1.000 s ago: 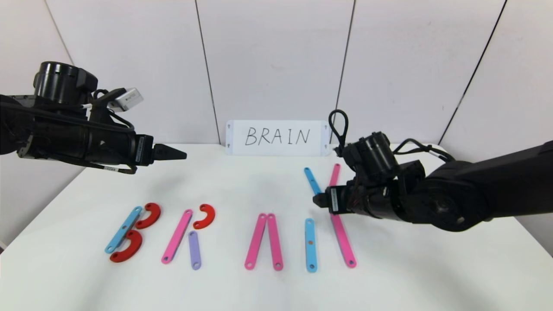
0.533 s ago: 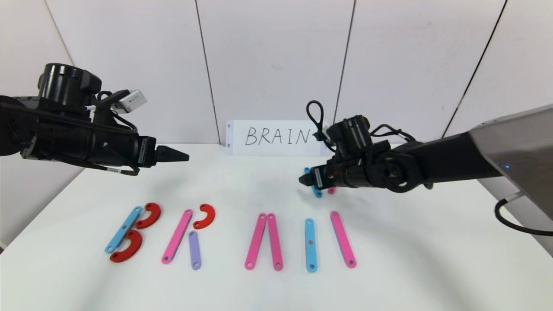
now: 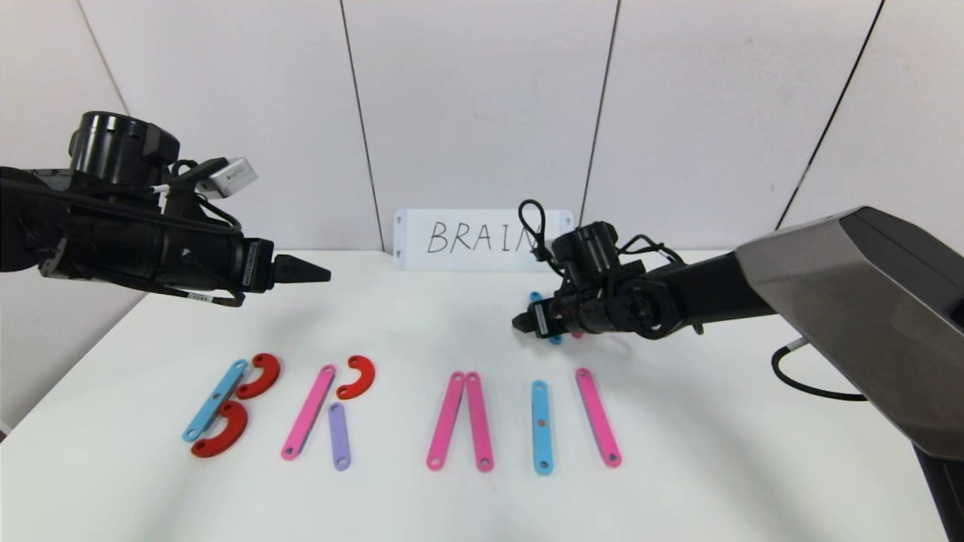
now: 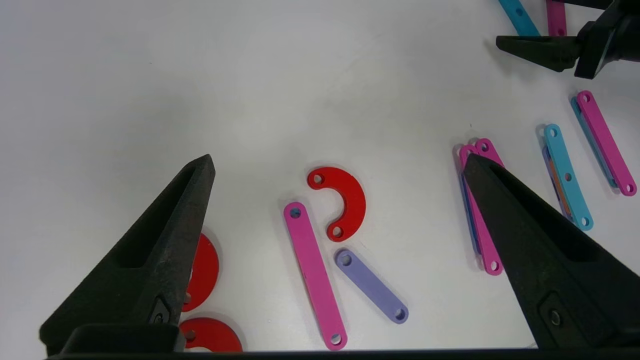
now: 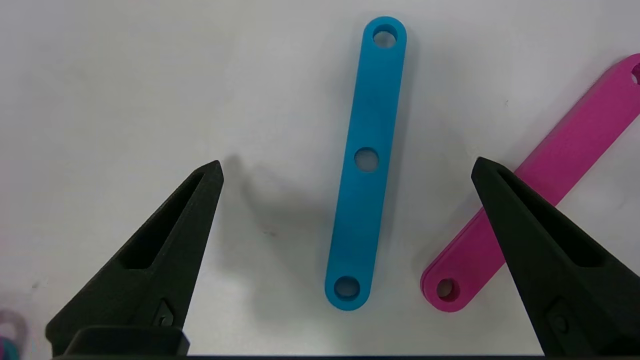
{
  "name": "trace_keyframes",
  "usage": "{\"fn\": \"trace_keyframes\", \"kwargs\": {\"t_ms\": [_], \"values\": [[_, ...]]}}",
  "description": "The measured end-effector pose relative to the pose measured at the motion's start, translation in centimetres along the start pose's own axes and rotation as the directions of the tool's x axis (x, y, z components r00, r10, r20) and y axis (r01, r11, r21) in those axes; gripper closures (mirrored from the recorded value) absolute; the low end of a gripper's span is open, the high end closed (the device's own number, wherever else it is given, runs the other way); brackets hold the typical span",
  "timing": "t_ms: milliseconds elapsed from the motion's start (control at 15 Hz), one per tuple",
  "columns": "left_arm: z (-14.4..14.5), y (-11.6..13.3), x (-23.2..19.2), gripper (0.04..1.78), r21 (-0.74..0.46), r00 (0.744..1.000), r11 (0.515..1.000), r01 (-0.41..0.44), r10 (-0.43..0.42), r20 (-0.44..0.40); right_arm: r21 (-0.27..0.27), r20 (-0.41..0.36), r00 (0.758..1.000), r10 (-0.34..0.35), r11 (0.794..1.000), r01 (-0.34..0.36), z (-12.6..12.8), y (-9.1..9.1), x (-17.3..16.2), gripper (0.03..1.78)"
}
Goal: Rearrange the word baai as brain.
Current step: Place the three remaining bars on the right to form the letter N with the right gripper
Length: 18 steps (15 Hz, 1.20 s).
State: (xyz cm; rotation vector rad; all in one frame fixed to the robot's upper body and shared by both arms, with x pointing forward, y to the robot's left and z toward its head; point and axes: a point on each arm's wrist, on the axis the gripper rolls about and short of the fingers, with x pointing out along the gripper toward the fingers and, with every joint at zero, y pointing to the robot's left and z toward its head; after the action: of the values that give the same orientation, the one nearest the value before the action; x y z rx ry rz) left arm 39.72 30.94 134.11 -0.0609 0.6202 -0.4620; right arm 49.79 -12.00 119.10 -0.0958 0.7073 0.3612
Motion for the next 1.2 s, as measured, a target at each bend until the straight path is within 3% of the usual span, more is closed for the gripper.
{"fn": "trace_keyframes", "kwargs": {"t_ms": [133,333,733,867,1200], "values": [[-0.06,-0.07,0.11,0.08,0.000,1.000,1.000,0.003,-0.003,-0.004,-0.006,-0.009,1.000,0.000,1.000,0.000,-0.35,0.08,0.46,0.09],[-0.16,-0.18,0.24,0.08,0.001,1.000,1.000,0.006,-0.006,-0.009,-0.007,-0.011,1.000,-0.002,1.000,0.002,-0.50,0.10,0.69,0.30],[-0.22,-0.23,0.30,0.08,0.001,1.000,1.000,0.008,-0.008,-0.012,-0.007,-0.016,1.000,0.000,1.000,0.000,-0.69,0.16,0.94,1.26],[-0.21,-0.23,0.30,0.08,0.002,1.000,1.000,0.008,-0.007,-0.012,-0.005,-0.018,1.000,-0.001,1.000,0.001,-0.75,0.14,1.02,1.48],[-0.22,-0.23,0.31,0.08,0.002,1.000,1.000,0.008,-0.008,-0.012,-0.002,-0.022,1.000,-0.005,1.000,0.005,-0.42,0.01,0.06,1.53]]}}
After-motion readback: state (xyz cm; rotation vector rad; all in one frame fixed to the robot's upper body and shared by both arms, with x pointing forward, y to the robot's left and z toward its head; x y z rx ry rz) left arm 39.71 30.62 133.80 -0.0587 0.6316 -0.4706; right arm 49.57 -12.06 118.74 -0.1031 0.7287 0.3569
